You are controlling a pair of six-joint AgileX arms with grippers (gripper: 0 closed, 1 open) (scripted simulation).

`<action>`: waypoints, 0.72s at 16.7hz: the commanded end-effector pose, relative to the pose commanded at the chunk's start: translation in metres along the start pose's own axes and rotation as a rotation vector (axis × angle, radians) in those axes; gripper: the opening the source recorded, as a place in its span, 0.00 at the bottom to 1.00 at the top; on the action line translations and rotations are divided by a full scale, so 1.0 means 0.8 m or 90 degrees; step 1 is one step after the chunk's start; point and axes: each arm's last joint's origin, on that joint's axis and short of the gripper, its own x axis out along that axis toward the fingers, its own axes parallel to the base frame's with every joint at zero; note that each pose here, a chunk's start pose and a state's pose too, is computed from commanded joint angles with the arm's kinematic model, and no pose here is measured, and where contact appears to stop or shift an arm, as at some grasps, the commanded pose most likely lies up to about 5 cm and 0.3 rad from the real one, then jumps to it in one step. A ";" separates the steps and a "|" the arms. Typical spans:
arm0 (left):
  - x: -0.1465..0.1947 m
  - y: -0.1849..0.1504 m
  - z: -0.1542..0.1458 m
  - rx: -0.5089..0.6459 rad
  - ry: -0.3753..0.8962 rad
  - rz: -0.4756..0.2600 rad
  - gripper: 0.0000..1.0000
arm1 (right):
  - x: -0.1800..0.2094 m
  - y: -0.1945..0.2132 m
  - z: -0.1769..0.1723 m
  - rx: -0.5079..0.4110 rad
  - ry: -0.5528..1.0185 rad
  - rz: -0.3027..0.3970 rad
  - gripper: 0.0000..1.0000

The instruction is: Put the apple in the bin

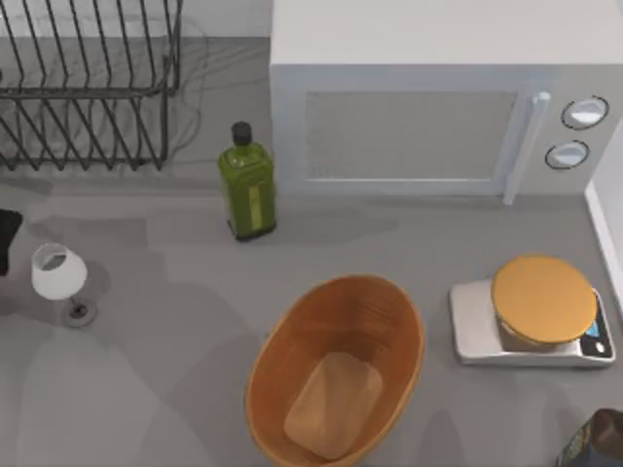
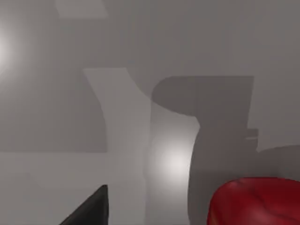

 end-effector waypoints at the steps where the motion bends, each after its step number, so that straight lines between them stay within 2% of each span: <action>1: 0.013 0.001 -0.003 -0.001 -0.001 0.000 1.00 | 0.000 0.000 0.000 0.000 0.000 0.000 1.00; 3: 0.029 -0.001 -0.014 -0.002 0.006 -0.003 1.00 | 0.000 0.000 0.000 0.000 0.000 0.000 1.00; 9: 0.029 -0.007 -0.023 0.001 0.011 -0.007 1.00 | 0.000 0.000 0.000 0.000 0.000 0.000 1.00; 12: 0.029 -0.007 -0.023 0.001 0.011 -0.007 0.77 | 0.000 0.000 0.000 0.000 0.000 0.000 1.00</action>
